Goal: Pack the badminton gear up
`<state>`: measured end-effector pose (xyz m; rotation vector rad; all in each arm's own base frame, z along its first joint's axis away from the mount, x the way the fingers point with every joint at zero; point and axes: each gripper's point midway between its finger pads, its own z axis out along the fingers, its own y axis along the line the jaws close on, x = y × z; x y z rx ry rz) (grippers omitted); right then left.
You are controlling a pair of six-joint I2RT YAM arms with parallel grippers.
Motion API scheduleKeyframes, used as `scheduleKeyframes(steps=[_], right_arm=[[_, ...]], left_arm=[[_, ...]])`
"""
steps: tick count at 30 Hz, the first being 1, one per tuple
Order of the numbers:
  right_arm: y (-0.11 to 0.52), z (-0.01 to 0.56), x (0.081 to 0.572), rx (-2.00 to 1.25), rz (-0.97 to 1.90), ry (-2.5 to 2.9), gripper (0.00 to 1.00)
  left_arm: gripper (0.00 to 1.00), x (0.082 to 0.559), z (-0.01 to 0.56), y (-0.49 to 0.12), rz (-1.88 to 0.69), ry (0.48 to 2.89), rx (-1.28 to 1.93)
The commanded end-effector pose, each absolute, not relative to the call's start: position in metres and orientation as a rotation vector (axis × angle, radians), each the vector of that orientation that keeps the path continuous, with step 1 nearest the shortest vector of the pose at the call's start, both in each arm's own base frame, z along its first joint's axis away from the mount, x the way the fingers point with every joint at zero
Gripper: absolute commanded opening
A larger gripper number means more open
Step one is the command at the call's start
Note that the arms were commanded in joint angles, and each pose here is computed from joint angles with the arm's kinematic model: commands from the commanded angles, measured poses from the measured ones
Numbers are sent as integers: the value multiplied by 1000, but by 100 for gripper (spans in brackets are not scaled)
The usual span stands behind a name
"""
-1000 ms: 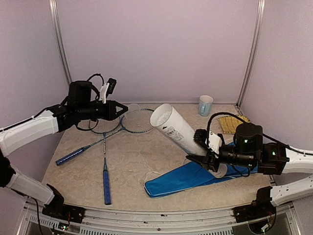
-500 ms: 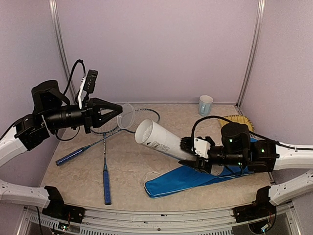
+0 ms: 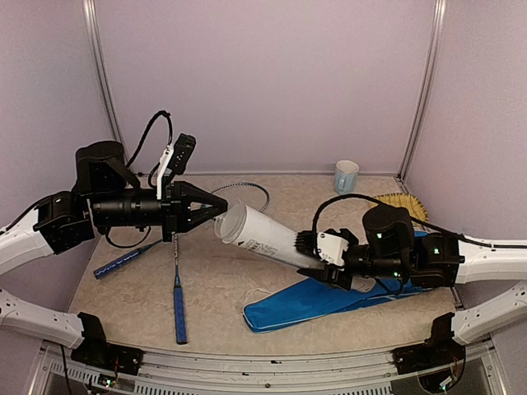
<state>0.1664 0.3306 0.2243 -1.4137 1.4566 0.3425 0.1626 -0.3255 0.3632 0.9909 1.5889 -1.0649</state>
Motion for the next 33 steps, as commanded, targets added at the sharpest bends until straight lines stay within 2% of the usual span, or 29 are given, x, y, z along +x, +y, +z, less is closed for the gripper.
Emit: scheduleKeyframes(steps=[1, 33], right_arm=[[335, 248, 171, -1340, 344, 1433, 45], [334, 255, 175, -1276, 362, 1453, 44]], left_arm=[[0, 167, 376, -324, -1010, 1567, 971], [0, 173, 361, -341, -846, 1617, 939]])
